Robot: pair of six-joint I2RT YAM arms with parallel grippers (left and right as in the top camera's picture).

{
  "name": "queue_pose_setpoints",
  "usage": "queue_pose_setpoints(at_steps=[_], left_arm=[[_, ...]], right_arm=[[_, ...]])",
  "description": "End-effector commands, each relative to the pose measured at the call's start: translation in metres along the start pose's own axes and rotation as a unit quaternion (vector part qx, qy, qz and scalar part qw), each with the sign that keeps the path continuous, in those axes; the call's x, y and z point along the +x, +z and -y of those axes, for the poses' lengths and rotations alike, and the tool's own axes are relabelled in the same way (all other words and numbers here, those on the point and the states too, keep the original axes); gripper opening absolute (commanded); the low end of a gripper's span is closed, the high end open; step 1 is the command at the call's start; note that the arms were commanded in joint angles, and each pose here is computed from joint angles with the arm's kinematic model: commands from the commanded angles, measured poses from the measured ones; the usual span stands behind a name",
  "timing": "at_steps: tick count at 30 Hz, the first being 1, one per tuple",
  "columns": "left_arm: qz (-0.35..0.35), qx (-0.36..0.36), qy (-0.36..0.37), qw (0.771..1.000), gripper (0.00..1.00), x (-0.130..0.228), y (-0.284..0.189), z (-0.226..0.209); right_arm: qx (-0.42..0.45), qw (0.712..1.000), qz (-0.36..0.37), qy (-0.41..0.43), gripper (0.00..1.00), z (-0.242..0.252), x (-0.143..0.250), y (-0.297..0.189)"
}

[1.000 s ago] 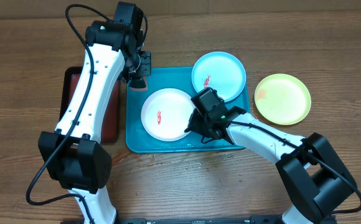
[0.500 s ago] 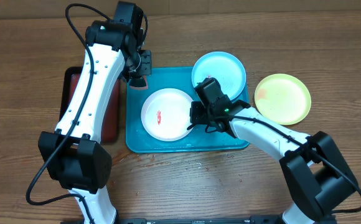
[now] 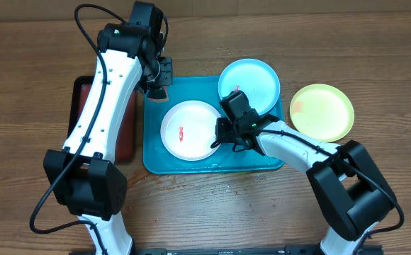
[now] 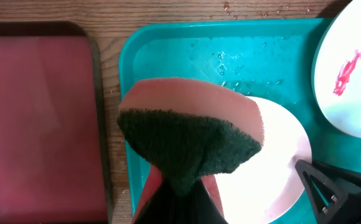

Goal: Clean dirty plates on tray and stack at the side
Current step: 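Pinch the white plate rim with the right gripper, then lower the sponge onto the white plate with the left gripper, then scrub the white plate with the sponge while the right gripper holds it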

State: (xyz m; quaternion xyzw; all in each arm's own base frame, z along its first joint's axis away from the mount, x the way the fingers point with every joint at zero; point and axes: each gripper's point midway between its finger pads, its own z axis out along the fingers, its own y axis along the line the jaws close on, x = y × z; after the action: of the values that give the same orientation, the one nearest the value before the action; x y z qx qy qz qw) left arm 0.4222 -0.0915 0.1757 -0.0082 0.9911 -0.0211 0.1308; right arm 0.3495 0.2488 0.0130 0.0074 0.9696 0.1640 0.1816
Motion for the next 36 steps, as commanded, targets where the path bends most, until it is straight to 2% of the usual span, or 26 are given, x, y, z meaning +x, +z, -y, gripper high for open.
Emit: queue_pose_setpoints(at_steps=[1,2,6,13,22,30,33,36], left_arm=[[-0.012,0.003,-0.015,1.0,0.04,0.007,0.005,-0.001],[-0.018,0.001,-0.019,1.0,0.04,0.011,0.009,-0.002],[-0.054,-0.001,-0.022,0.998,0.04,0.032,0.034,-0.003],[-0.093,0.015,-0.008,0.996,0.04,0.063,0.07,0.009],[-0.084,0.024,0.034,0.996,0.04,0.083,0.108,0.033],[-0.092,0.028,0.037,0.995,0.04,0.104,0.132,0.032],[-0.099,0.045,0.036,0.993,0.04,0.107,0.133,0.038],[-0.113,0.096,0.033,0.988,0.04,0.112,0.129,0.055]], right_arm=[[0.008,0.999,0.002,0.039,0.07,0.003,-0.005,0.009],[0.009,0.999,0.0,0.047,0.04,0.004,-0.004,0.01],[0.013,0.996,-0.008,0.084,0.04,0.006,0.0,0.01],[0.012,0.995,-0.017,0.095,0.04,0.006,0.004,0.01],[0.012,0.995,-0.019,0.095,0.04,0.006,0.005,0.01],[0.012,0.995,-0.019,0.094,0.04,0.006,0.005,0.01],[0.012,0.995,-0.019,0.094,0.04,0.006,0.005,0.01],[0.012,0.995,-0.019,0.094,0.04,0.006,0.005,0.01]])
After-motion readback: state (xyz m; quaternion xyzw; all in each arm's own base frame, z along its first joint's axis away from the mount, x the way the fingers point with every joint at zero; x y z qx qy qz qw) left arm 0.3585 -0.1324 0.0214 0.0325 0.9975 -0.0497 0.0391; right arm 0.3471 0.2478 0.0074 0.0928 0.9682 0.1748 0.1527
